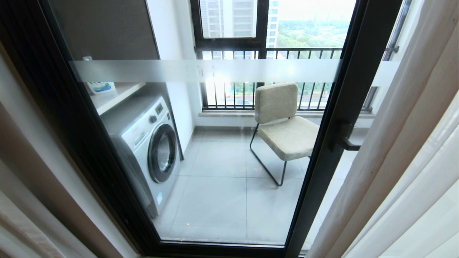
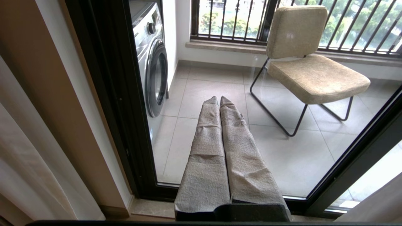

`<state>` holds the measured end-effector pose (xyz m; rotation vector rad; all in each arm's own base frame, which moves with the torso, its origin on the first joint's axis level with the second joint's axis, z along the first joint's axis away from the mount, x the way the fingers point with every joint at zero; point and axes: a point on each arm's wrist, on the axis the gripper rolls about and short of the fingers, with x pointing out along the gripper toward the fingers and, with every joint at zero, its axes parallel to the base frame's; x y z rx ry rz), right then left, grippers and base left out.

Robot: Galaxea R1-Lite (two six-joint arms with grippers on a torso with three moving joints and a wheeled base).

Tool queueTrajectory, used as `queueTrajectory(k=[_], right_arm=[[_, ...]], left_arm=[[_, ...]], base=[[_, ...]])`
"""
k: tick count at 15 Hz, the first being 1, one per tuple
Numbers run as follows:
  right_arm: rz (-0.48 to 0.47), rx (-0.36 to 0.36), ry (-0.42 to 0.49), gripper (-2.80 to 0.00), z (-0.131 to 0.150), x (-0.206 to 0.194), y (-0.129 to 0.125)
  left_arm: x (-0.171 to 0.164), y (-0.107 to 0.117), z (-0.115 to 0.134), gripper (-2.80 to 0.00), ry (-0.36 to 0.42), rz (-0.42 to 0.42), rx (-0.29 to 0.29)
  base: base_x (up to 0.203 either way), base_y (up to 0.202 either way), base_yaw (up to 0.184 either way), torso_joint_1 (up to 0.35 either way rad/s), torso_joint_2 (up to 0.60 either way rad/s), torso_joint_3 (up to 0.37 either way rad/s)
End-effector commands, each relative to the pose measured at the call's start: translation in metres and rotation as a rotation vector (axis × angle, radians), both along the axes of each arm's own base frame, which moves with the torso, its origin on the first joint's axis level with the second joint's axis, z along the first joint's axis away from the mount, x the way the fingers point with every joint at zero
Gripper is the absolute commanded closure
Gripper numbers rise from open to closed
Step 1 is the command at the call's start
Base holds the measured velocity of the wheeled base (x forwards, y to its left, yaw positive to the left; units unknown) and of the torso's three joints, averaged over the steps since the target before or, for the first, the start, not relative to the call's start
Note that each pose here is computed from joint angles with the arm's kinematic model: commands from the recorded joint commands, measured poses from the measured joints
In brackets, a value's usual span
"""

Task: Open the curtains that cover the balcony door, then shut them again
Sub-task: Pull the inner curtains open on both sides

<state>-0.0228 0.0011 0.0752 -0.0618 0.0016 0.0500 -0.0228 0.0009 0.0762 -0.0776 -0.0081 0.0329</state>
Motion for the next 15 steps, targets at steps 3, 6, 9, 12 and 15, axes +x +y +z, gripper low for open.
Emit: queueTrajectory(k=[3, 6, 9, 12, 15], right_arm=[[0.001, -0.003, 0.001, 0.0, 0.0, 0.0, 0.0], [0.001, -0.017, -0.002, 0.0, 0.0, 0.0, 0.0], [0.002, -0.042, -0.041, 0.0, 0.005, 0.0, 0.0], [0.053, -0.049, -0.081, 0.0, 0.018, -0.005, 0.001], [0.068, -0.072, -0.083, 0.0, 0.042, -0.005, 0.002]], left_arm=[[0.0, 0.0, 0.0, 0.0, -0.001, 0.001, -0.001], [0.0, 0.0, 0.0, 0.0, -0.001, 0.001, -0.001], [0.0, 0.0, 0.0, 0.0, -0.001, 0.001, -0.001], [0.0, 0.0, 0.0, 0.0, -0.001, 0.001, -0.001], [0.0, 0.0, 0.0, 0.0, -0.001, 0.001, -0.001]], base=[[0.0, 0.0, 0.0, 0.0, 0.0, 0.0], [0.0, 0.0, 0.0, 0.0, 0.0, 0.0], [0.0, 0.0, 0.0, 0.0, 0.0, 0.0], [0.0, 0.0, 0.0, 0.0, 0.0, 0.0], [0.0, 0.0, 0.0, 0.0, 0.0, 0.0]])
